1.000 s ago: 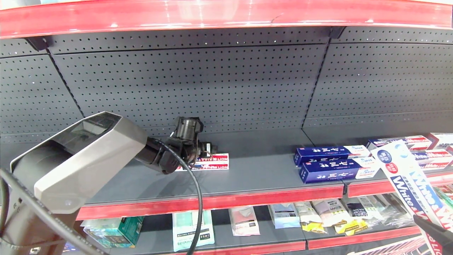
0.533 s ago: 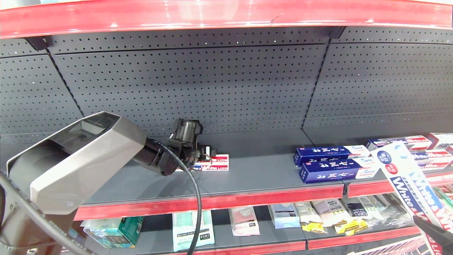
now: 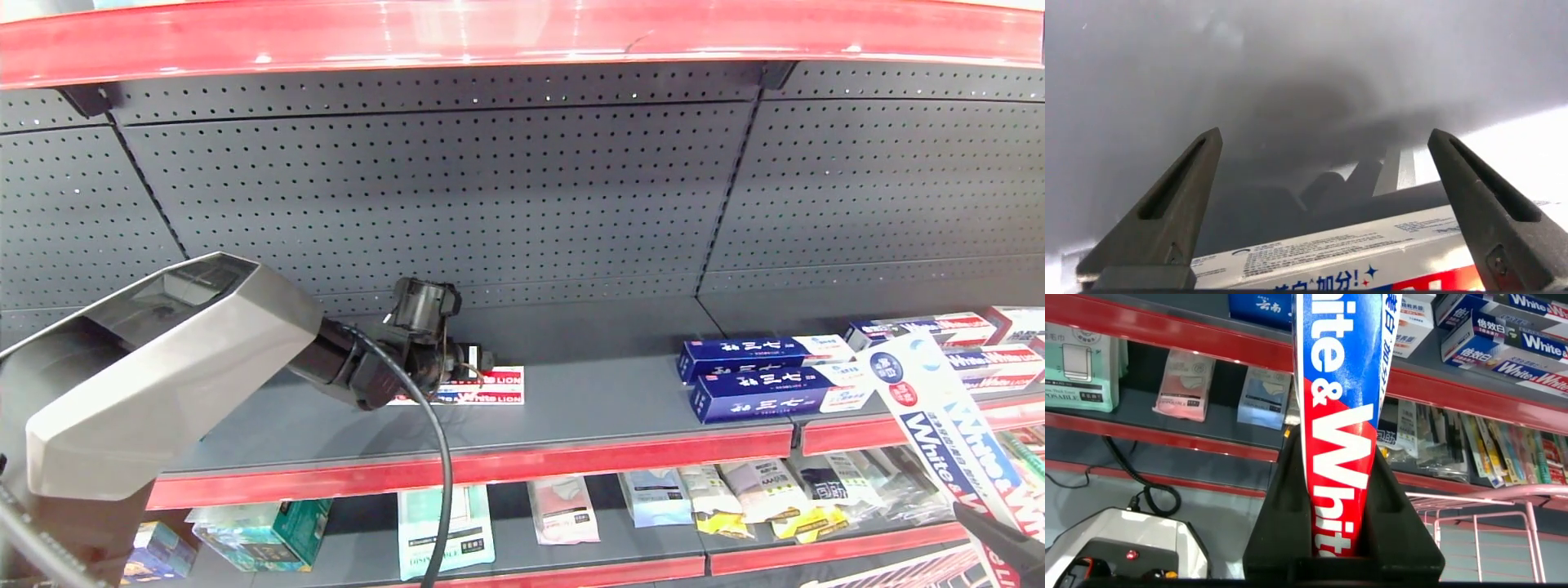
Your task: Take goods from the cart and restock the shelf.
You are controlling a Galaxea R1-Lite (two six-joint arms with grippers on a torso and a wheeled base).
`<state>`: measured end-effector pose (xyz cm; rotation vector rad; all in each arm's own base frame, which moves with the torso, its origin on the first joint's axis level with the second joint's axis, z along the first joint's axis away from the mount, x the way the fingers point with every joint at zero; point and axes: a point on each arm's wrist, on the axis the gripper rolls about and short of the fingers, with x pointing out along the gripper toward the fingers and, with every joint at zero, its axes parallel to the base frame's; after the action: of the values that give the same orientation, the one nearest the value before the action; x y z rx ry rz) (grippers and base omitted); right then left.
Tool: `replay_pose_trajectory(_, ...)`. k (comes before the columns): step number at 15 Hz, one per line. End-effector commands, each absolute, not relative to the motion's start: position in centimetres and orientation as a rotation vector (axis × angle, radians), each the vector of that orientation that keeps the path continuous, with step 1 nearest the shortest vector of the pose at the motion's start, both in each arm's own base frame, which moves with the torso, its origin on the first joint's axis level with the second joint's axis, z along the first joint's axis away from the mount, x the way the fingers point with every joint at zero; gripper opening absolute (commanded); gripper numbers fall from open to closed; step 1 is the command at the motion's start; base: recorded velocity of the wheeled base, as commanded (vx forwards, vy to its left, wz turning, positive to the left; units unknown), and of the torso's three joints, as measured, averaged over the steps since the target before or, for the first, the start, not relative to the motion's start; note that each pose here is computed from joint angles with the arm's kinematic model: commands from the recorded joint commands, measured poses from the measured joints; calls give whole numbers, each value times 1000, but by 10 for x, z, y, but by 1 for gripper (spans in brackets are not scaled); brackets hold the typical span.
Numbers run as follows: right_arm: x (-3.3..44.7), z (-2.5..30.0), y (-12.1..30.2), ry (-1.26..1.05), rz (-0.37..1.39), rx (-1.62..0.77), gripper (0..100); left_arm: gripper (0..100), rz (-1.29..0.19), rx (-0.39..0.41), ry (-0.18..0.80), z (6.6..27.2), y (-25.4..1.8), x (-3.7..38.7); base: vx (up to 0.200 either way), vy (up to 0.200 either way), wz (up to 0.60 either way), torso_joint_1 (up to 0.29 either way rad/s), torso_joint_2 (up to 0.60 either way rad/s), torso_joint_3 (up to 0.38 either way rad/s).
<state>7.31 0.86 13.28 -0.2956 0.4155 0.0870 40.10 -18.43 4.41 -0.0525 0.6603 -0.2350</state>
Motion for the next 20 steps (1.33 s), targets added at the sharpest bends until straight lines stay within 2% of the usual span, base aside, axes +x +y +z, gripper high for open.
replay_pose_trajectory(1, 73, 133, 9, 414, 87, -296, 0, 100, -233, -51, 668, 46, -182, 396, 0, 0, 0, 0, 0, 0)
replay_pose_trajectory(13, 72, 133, 9, 410, 88, -296, 0, 100, -231, -40, 758, 37, -169, 368, 0, 0, 0, 0, 0, 0)
replay_pose_trajectory(16, 71, 133, 9, 406, 88, -297, 0, 100, -213, -88, 760, 40, -169, 366, 0, 0, 0, 0, 0, 0)
replay_pose_trajectory(20, 70, 133, 8, 398, 87, -296, 0, 100, -208, -82, 782, 37, -165, 360, 0, 0, 0, 0, 0, 0)
